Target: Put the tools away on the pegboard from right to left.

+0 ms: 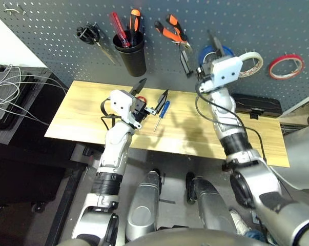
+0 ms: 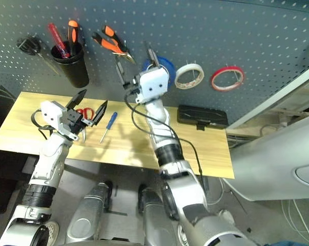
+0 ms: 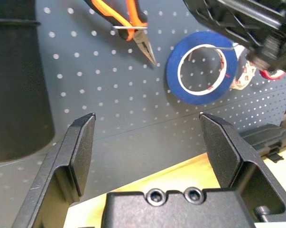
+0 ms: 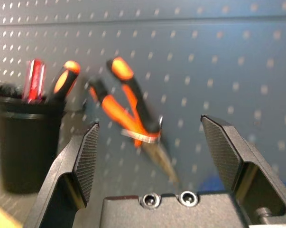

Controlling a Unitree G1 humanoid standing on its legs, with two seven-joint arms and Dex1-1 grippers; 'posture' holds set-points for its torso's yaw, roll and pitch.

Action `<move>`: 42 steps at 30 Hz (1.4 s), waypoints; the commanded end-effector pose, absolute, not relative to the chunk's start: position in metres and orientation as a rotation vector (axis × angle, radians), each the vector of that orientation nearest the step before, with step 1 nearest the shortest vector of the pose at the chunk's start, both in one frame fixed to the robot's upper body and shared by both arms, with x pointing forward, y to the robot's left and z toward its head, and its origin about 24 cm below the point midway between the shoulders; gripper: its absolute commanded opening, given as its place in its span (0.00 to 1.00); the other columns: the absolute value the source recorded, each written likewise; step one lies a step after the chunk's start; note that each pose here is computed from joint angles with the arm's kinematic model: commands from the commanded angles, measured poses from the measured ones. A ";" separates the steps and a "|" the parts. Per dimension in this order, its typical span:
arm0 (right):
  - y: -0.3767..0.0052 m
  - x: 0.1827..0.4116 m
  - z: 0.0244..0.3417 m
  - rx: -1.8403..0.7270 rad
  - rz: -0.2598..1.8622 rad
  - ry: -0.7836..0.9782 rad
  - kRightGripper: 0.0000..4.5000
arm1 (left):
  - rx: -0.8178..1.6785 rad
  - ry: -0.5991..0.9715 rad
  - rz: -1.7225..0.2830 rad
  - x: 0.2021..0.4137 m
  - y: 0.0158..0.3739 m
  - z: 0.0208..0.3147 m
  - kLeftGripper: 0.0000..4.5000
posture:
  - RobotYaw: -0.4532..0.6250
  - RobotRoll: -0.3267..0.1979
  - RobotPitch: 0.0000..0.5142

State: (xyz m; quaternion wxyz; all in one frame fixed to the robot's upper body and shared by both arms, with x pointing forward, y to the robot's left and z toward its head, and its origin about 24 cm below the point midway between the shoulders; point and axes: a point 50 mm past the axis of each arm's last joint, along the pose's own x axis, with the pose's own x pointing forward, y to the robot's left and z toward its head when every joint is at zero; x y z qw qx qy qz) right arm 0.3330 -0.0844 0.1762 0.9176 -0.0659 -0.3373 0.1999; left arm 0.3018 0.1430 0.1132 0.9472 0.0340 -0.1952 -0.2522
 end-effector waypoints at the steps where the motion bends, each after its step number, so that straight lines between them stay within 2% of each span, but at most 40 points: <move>1: -0.083 0.330 0.164 -0.142 0.458 -0.604 0.99 | 0.113 -0.320 -0.521 0.300 0.145 0.096 1.00 | 0.57 0.62 0.46; 15: -0.099 0.356 0.120 -0.069 0.416 -0.252 0.99 | 0.204 -0.248 -0.497 0.299 0.151 0.086 1.00 | 0.59 0.62 0.47; 18: -0.109 0.358 0.110 -0.039 0.419 -0.183 0.99 | 0.237 -0.192 -0.504 0.300 0.151 0.080 1.00 | 0.58 0.62 0.48; 25: -0.120 0.351 0.096 -0.084 0.484 -0.122 0.99 | 0.337 -0.086 -0.558 0.303 0.145 0.068 1.00 | 0.57 0.62 0.51; 32: -0.134 0.339 0.078 -0.177 0.577 -0.061 0.99 | 0.397 0.078 -0.590 0.318 0.136 0.054 1.00 | 0.56 0.62 0.55; 42: -0.140 0.330 0.056 -0.220 0.584 0.046 0.99 | 0.348 0.198 -0.526 0.336 0.131 0.045 1.00 | 0.55 0.62 0.64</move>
